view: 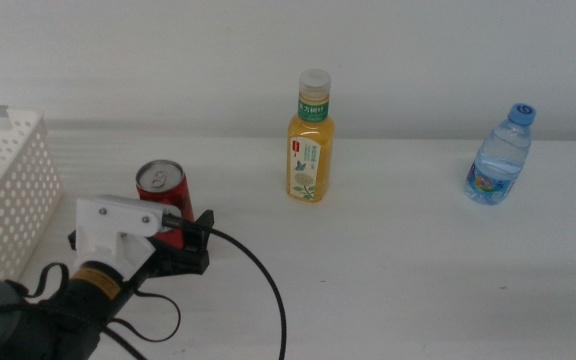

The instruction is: Use arms to grab the bottles and put them into the dustbin to the left of the table.

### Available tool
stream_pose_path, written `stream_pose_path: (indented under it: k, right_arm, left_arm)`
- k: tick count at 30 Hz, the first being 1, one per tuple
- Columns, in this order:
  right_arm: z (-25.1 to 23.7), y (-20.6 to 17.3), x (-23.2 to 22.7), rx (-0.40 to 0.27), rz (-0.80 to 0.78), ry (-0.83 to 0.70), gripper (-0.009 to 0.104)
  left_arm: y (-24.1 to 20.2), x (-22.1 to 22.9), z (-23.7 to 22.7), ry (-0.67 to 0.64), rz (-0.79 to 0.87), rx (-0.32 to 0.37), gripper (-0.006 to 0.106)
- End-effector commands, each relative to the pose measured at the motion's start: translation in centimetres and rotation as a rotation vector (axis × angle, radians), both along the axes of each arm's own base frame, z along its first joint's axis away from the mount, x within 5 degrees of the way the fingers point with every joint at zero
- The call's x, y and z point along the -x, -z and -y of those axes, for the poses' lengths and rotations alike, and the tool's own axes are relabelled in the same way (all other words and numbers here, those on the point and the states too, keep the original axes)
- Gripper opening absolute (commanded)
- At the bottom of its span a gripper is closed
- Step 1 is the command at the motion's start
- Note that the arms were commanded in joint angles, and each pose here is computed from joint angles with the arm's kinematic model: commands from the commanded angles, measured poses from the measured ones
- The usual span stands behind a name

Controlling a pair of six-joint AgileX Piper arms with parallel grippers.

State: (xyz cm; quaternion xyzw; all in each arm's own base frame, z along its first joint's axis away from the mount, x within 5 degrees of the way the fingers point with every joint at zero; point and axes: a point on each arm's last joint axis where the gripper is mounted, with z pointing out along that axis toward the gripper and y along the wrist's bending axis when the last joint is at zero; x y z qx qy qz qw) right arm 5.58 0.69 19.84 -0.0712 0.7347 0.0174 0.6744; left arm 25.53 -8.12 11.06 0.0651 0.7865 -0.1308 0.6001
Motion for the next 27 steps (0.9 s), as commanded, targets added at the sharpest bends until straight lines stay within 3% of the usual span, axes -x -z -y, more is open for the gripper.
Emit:
stream_pose_path:
  k: [1,27]
  right_arm:
    - [0.0,1.2,0.1,0.002,0.004,0.004,0.079]
    - [0.0,1.2,0.1,0.002,0.004,0.004,0.079]
  left_arm:
    - [0.1,-0.4,0.4,0.006,-0.002,0.010,0.094]
    - [1.2,-3.2,1.2,0.001,-0.018,-0.006,0.094]
